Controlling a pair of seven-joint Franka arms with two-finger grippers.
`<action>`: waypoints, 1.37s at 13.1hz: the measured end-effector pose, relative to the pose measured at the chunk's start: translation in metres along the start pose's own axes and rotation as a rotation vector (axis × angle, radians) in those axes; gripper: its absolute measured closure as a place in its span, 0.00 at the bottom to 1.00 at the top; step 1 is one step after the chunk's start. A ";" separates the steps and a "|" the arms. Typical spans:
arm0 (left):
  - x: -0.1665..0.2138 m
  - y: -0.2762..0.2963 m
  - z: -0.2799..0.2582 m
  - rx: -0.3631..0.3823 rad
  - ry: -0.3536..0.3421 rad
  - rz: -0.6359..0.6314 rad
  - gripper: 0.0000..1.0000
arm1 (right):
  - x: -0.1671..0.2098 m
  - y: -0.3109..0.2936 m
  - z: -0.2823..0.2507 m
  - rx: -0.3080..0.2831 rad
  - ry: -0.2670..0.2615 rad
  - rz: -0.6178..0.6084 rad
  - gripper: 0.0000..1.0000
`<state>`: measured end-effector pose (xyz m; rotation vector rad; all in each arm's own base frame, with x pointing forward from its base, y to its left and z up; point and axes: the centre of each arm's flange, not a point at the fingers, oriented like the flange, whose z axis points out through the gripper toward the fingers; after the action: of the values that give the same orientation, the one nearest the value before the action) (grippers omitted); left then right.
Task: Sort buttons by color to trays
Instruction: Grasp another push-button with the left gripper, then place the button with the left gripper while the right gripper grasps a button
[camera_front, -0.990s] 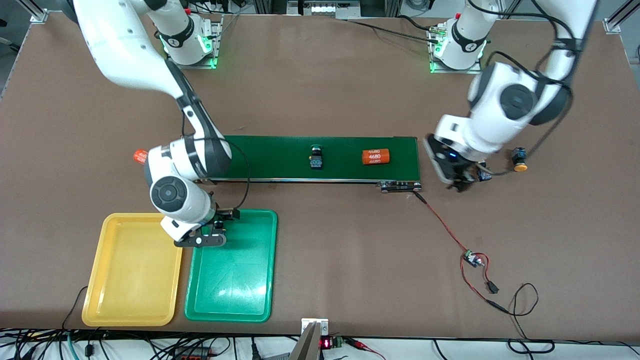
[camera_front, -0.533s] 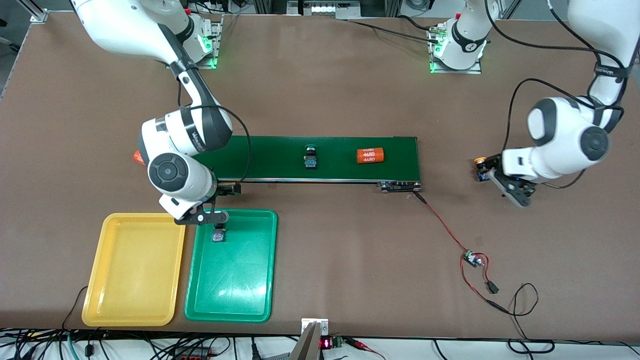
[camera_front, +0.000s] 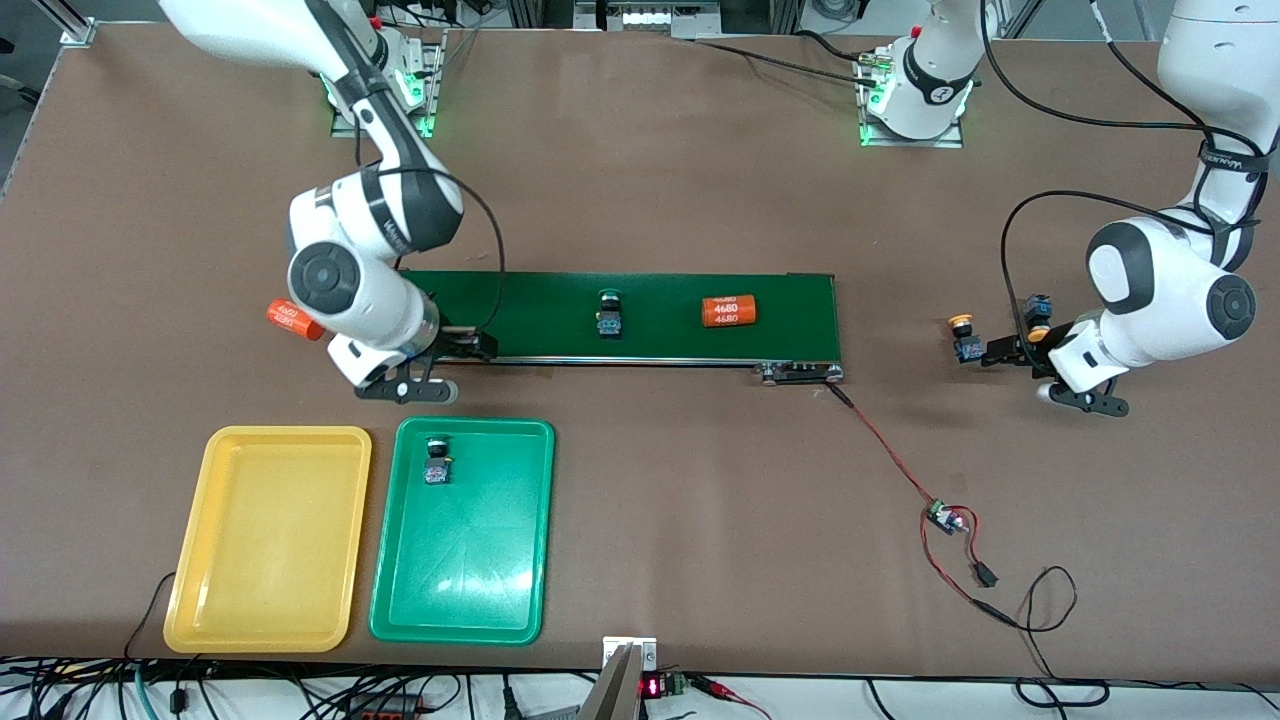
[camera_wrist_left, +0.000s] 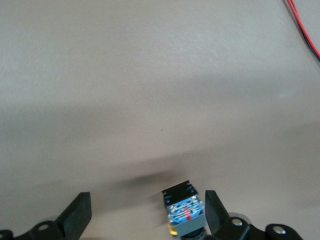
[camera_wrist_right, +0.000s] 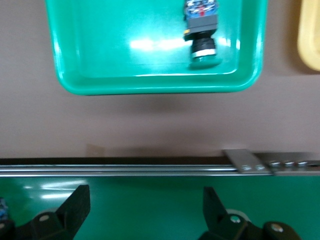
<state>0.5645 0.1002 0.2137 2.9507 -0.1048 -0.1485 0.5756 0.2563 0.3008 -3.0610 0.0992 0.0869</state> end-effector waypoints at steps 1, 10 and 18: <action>0.000 0.003 0.001 -0.001 -0.005 -0.056 0.00 | -0.010 -0.007 0.003 0.012 0.018 0.003 0.00; -0.014 0.015 0.023 -0.007 -0.064 -0.230 0.00 | -0.062 -0.067 0.014 -0.074 0.062 -0.020 0.00; -0.033 0.036 0.053 0.042 -0.080 -0.275 0.00 | -0.066 -0.068 0.022 -0.114 0.055 -0.029 0.00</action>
<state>0.5242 0.0578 0.1714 2.9873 0.2919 -0.3054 0.5133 0.3299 0.2883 -3.1786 0.0554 0.0074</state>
